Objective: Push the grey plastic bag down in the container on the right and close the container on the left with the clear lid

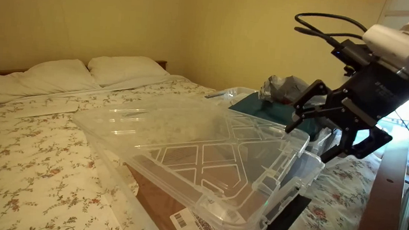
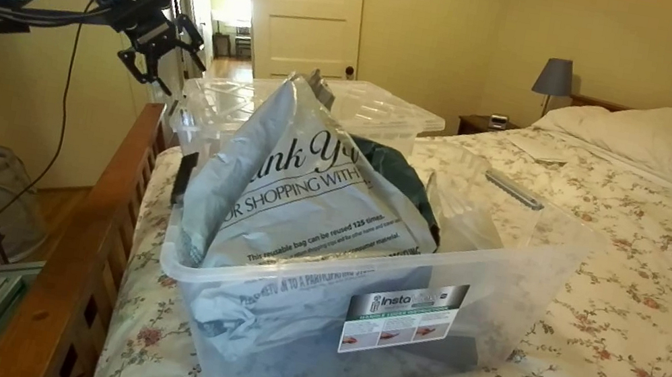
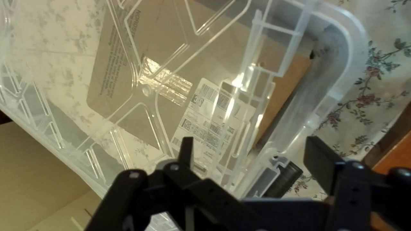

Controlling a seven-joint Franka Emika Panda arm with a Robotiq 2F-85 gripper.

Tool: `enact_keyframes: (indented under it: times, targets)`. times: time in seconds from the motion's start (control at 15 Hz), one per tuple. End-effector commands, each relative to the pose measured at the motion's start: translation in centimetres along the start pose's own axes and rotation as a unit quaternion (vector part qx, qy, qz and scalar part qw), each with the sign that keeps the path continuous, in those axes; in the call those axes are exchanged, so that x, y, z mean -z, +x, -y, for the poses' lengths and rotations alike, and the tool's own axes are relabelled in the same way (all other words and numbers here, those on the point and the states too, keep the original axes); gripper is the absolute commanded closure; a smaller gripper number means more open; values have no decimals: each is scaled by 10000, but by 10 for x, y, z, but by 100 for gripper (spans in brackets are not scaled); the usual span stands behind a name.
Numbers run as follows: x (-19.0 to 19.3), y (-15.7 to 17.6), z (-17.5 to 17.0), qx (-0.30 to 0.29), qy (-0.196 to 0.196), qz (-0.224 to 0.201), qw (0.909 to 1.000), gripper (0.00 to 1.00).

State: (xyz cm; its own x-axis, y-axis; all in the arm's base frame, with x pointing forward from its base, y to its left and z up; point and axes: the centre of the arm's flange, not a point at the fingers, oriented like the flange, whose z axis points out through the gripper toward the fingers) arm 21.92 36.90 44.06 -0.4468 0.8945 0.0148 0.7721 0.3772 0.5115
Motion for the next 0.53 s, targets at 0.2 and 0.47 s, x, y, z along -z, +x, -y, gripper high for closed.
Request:
enact_keyframes:
  times: [0.2, 0.47]
  targets:
    - [94, -30, -45, -1142, -907, -27, 9893, 0]
    - [99, -38, -52, -1291, -959, -144, 9869, 0]
